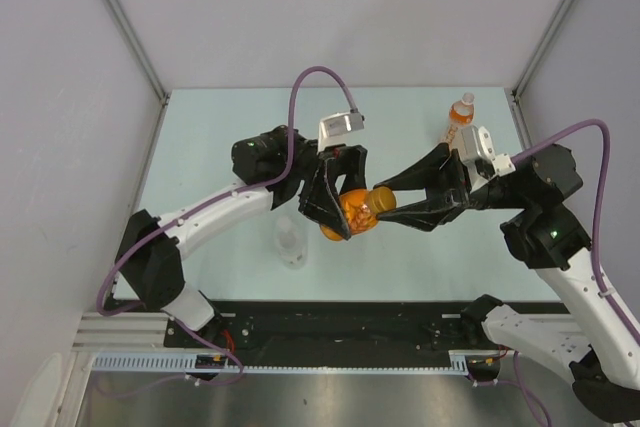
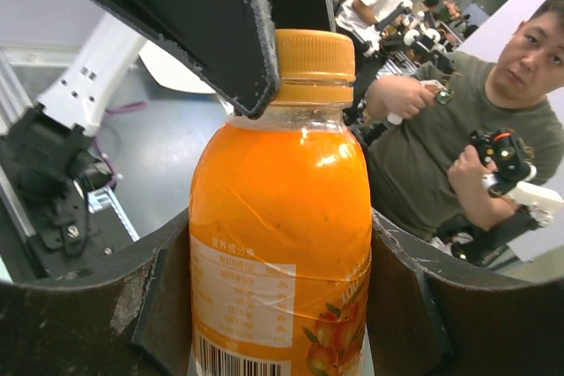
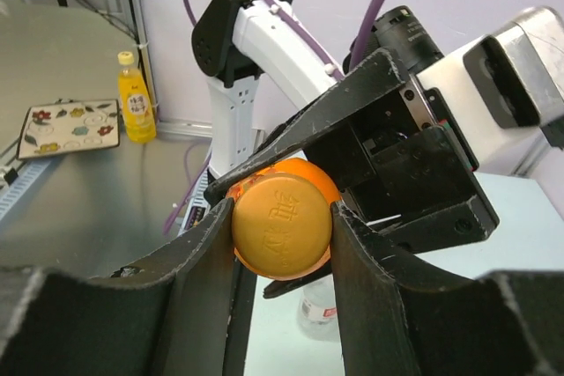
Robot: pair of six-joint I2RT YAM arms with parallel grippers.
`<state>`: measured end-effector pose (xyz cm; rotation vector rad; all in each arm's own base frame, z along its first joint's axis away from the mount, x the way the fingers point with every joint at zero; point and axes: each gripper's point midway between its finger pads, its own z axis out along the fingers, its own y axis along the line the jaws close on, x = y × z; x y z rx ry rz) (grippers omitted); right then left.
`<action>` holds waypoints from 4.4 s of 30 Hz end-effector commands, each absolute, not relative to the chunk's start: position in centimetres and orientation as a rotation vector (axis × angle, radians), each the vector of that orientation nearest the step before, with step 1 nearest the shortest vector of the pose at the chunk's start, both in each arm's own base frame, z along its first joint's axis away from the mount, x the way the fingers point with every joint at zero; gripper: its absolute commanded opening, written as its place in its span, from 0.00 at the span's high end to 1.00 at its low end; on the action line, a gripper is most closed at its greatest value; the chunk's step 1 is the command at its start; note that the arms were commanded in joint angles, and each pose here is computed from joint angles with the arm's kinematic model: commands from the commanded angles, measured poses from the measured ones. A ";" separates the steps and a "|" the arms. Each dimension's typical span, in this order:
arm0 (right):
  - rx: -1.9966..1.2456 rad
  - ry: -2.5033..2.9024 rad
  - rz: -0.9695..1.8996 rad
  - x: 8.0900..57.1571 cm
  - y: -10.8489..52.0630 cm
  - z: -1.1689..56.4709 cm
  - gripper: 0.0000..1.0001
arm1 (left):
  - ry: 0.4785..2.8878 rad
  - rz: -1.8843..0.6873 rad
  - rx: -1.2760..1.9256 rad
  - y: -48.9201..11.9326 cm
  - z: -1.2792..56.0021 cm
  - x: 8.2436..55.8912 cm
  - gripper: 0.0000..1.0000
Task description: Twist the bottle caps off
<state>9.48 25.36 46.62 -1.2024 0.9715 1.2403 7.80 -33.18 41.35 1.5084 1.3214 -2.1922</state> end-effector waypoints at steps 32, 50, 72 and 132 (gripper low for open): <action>-0.649 1.136 1.116 13.2 21.1 53.2 0.00 | 1.206 -1.584 1.221 -35.8 41.7 14.3 1.00; -0.291 1.314 1.090 19.7 20.8 52.6 0.02 | 1.492 -0.839 0.700 -32.5 36.9 25.5 1.00; 0.016 1.645 1.052 25.0 25.2 45.2 0.15 | 1.291 -0.426 0.569 -30.5 37.8 25.4 1.00; -0.449 1.501 1.153 21.1 27.1 47.0 1.00 | 1.118 -1.171 0.886 -31.3 43.2 16.5 1.00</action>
